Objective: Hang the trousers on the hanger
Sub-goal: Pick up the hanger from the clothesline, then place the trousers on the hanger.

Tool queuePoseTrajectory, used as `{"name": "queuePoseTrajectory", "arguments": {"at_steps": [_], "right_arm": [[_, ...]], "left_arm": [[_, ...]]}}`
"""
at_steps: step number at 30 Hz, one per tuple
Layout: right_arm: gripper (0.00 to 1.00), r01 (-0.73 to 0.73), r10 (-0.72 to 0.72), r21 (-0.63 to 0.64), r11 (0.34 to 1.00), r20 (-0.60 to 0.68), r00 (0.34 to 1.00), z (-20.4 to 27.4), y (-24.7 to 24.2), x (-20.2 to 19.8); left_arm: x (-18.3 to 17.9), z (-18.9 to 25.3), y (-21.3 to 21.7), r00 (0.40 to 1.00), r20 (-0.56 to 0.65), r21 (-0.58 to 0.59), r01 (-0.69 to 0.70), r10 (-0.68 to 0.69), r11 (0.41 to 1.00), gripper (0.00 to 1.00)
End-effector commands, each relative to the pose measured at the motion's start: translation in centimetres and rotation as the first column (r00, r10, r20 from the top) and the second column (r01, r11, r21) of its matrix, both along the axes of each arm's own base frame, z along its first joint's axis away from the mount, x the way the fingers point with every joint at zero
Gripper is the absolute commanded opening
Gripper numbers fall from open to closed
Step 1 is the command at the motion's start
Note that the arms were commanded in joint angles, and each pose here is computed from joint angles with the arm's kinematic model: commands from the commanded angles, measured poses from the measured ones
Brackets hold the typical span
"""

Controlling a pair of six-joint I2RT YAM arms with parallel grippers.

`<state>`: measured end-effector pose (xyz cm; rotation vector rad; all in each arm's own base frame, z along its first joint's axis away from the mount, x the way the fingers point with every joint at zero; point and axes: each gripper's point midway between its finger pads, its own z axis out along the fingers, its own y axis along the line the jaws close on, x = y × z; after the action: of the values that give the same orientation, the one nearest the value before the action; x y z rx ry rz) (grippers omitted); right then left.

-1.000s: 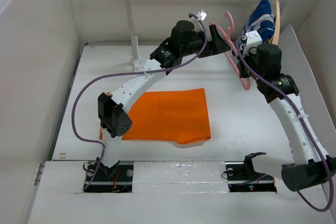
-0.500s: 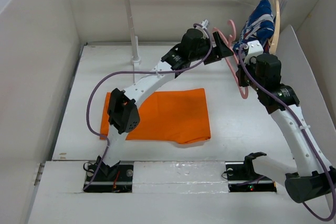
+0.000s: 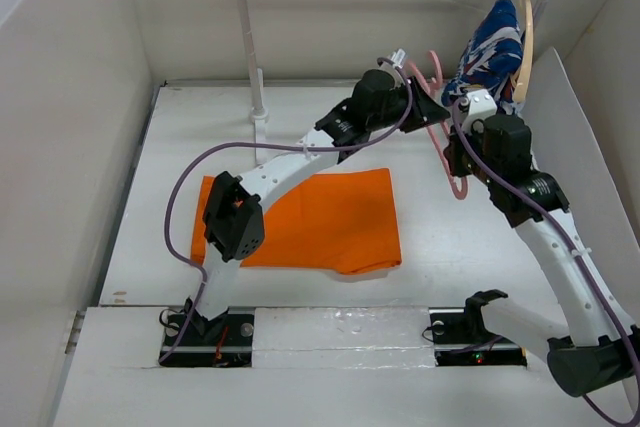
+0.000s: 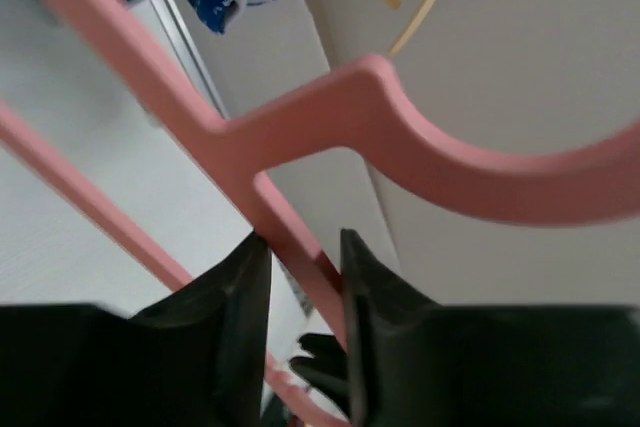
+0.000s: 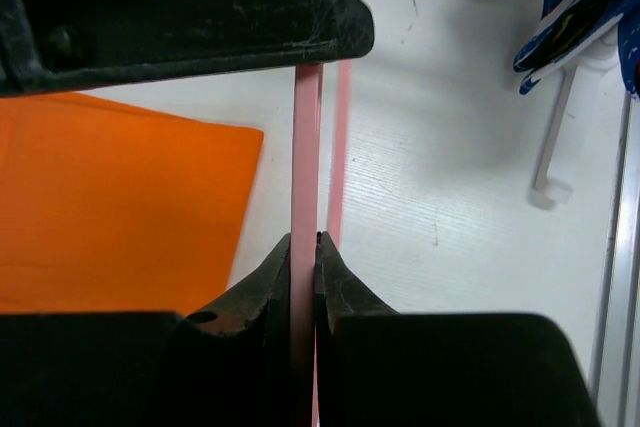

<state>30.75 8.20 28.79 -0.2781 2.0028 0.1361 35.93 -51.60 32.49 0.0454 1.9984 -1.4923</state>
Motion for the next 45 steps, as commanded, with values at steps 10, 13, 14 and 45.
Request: {"name": "queuePoseTrajectory", "arguments": {"at_steps": [10, 13, 14, 45], "right_arm": [[0.71, -0.107, 0.108, 0.020, 0.994, -0.125, 0.986, -1.4, 0.2, -7.5], [0.69, -0.185, 0.194, 0.075, 0.980, -0.148, 0.970, -2.3, 1.5, -8.2], [0.66, -0.222, 0.237, 0.106, 0.969, -0.154, 0.959, -2.7, 2.3, -8.3], [0.50, -0.071, 0.256, 0.377, 0.924, -0.468, 0.846, -24.2, 8.9, -2.2]], "left_arm": [[-6.2, -3.0, 2.6, 0.995, -0.070, -0.177, 0.064, -0.077, 0.982, 0.00], [-7.9, -5.8, 2.5, 0.989, -0.114, -0.155, 0.079, -0.097, 0.985, 0.00], [-7.9, -6.5, 2.7, 0.989, -0.124, -0.153, 0.063, -0.083, 0.986, 0.00], [-12.6, -21.9, 9.5, 0.959, -0.277, 0.178, 0.000, 0.051, 0.984, 0.00]]}}
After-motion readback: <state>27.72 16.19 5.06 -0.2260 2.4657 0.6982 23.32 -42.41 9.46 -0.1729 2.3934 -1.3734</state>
